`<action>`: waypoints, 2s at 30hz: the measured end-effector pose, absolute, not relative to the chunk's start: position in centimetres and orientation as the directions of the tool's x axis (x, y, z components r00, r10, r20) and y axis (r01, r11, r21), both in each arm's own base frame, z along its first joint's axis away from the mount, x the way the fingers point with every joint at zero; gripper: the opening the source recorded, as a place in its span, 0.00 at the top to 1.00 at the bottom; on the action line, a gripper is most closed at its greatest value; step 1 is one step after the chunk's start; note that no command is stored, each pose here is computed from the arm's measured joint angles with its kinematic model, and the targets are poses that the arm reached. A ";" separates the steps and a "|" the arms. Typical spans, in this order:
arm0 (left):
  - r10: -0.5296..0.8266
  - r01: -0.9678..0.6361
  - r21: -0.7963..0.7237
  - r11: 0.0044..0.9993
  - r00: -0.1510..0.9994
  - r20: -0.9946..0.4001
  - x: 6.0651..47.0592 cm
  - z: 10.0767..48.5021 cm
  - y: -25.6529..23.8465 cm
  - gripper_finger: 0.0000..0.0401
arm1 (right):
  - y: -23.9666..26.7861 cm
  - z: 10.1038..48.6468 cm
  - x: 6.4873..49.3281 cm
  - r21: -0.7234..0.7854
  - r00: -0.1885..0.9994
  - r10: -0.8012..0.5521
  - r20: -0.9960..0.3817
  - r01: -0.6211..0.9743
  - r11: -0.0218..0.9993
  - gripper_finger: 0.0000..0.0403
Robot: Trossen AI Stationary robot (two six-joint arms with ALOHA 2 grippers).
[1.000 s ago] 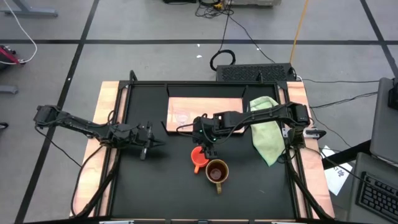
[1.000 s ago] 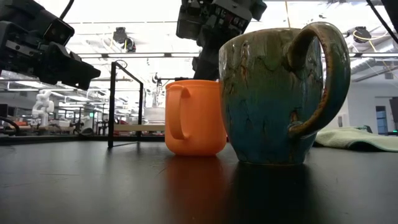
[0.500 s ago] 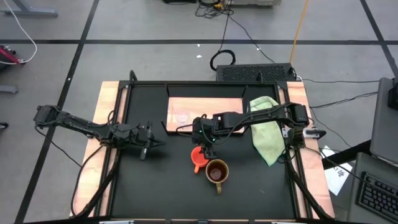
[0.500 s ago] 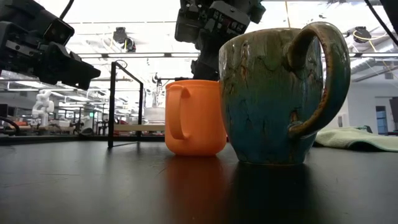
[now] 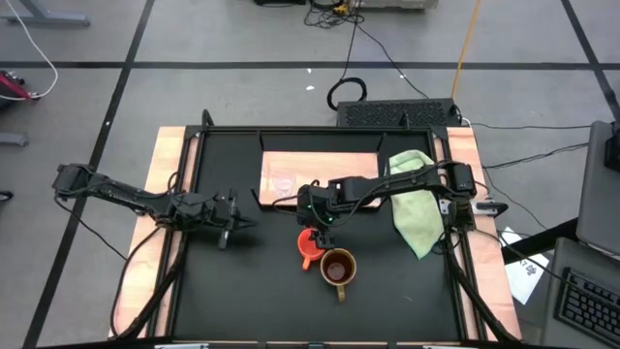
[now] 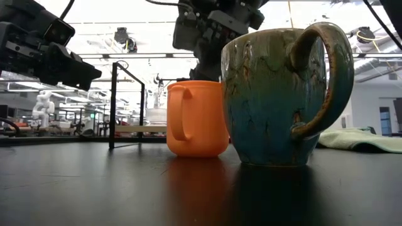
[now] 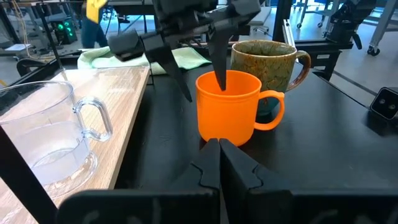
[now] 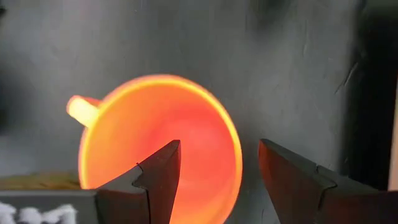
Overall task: Stack small to large cups/mugs on shelf
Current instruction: Put the orange mug on the shelf
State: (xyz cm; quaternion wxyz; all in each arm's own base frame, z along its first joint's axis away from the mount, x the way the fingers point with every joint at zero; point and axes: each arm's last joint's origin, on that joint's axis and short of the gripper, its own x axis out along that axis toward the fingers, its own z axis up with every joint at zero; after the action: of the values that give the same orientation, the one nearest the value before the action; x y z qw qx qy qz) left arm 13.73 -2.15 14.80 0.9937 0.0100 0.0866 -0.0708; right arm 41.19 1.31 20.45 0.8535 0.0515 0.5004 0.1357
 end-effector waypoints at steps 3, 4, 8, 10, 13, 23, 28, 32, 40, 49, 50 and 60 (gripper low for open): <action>-0.139 0.143 0.007 0.990 0.975 -0.174 13.7 14.8 -2.1 0.99 | 1.3 20.2 41.1 0.225 0.451 0.283 -0.846 -0.179 0.958 0.48; -0.139 0.142 0.007 0.990 0.975 -0.174 13.7 14.8 -2.1 0.99 | 1.3 20.2 41.2 0.223 0.458 0.283 -0.843 -0.182 0.958 0.48; -0.139 0.142 0.007 0.990 0.975 -0.174 13.7 14.8 -2.1 0.99 | 1.3 19.8 41.3 0.225 0.450 0.283 -0.847 -0.180 0.958 0.50; -0.139 0.142 0.007 0.990 0.975 -0.174 13.7 14.8 -2.1 0.99 | 1.3 19.7 41.5 0.224 0.458 0.284 -0.842 -0.182 0.957 0.52; -0.139 0.142 0.006 0.990 0.975 -0.175 13.7 14.8 -2.1 0.99 | 1.3 19.7 41.5 0.225 0.456 0.286 -0.843 -0.183 0.957 0.58; -0.139 0.142 0.005 0.990 0.974 -0.181 13.7 14.7 -2.1 0.99 | 1.3 19.6 41.5 0.213 0.457 0.286 -0.843 -0.205 0.955 0.85; -0.139 0.142 0.005 0.990 0.974 -0.181 13.7 14.7 -2.1 0.99 | 1.2 19.7 41.6 0.203 0.466 0.287 -0.837 -0.223 0.953 0.98; -0.139 0.142 0.004 0.990 0.974 -0.181 13.7 14.7 -2.1 0.99 | 0.7 19.7 41.8 0.199 0.483 0.280 -0.830 -0.214 0.956 0.97; -0.139 0.141 0.000 0.990 0.972 -0.189 13.7 14.6 -2.1 0.99 | 0.1 20.9 42.0 0.184 0.524 0.276 -0.806 -0.221 0.958 0.99; -0.138 0.141 0.001 0.990 0.971 -0.193 13.7 14.6 -2.1 0.99 | 0.1 23.4 41.9 0.134 0.573 0.278 -0.771 -0.281 0.950 0.99; -0.138 0.141 0.001 0.990 0.971 -0.196 13.7 14.6 -2.1 0.99 | 0.1 23.7 41.9 0.127 0.585 0.278 -0.762 -0.286 0.950 0.99; -0.138 0.141 0.002 0.990 0.971 -0.197 13.7 14.5 -2.1 0.99 | 0.1 27.5 40.5 0.092 0.663 0.276 -0.696 -0.298 0.950 0.99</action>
State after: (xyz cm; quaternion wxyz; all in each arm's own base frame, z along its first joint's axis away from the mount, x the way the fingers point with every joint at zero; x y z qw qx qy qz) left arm 13.69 -2.14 14.55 0.9926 0.0080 0.0988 -0.0703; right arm 40.47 0.10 27.49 0.9118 -0.0151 0.3790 0.1574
